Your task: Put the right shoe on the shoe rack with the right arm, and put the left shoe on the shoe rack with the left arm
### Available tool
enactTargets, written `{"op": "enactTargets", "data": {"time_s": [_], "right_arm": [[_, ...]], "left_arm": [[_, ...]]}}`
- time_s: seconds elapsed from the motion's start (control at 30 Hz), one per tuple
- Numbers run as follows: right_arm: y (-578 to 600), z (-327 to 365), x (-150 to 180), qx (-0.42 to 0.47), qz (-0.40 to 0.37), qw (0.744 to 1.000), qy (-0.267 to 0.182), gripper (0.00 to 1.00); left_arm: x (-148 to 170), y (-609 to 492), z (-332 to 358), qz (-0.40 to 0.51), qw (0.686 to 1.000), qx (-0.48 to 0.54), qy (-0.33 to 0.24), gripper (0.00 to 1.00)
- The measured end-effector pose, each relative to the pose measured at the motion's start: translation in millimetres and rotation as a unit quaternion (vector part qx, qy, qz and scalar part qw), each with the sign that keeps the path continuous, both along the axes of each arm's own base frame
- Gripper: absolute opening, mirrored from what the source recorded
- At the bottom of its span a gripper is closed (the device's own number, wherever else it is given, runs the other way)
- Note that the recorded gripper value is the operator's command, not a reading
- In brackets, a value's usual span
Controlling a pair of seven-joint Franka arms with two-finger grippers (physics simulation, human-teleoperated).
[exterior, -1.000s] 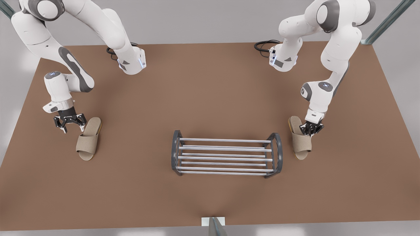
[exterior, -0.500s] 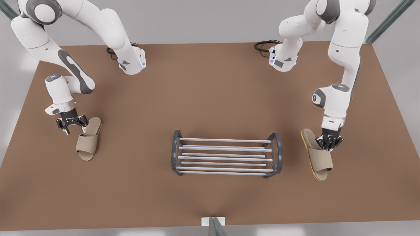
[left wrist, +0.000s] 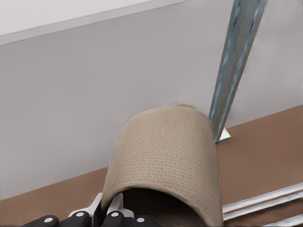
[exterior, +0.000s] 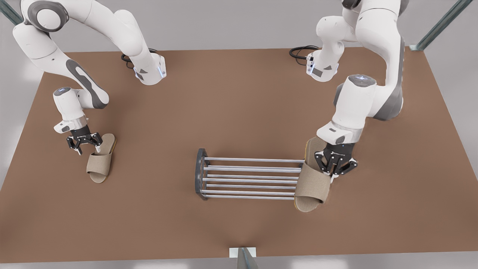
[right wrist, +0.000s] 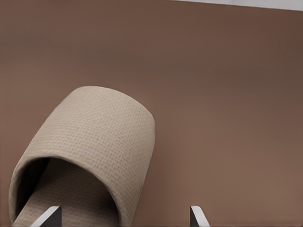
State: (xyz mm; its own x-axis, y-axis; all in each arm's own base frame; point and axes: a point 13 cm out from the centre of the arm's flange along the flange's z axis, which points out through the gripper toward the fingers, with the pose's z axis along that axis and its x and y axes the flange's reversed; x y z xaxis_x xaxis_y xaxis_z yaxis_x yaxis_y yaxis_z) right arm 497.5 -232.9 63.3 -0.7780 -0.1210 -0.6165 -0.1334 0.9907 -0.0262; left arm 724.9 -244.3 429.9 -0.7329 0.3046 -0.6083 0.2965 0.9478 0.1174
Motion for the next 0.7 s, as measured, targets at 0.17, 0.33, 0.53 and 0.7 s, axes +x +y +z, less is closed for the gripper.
{"op": "enactTargets", "data": {"time_s": [0.17, 0.33, 0.53, 0.7], "right_arm": [[-3, -1, 4, 0.0, -0.001, 1.0, -0.003, 1.0], [1, -7, 5, 0.007, 0.0, 1.0, -0.001, 1.0], [5, -15, 5, 0.017, -0.002, 1.0, 0.0, 1.0], [6, -15, 6, 0.018, -0.003, 1.0, 0.0, 1.0]], "left_arm": [[-45, -78, -41, -0.006, 0.997, 0.07, 0.038, 0.21], [-43, -62, -76, 0.05, 0.99, 0.127, 0.032, 0.21], [-48, -66, -110, 0.103, 0.986, 0.129, 0.028, 0.21], [-46, -67, -130, 0.14, 0.984, 0.111, 0.021, 0.21]]}}
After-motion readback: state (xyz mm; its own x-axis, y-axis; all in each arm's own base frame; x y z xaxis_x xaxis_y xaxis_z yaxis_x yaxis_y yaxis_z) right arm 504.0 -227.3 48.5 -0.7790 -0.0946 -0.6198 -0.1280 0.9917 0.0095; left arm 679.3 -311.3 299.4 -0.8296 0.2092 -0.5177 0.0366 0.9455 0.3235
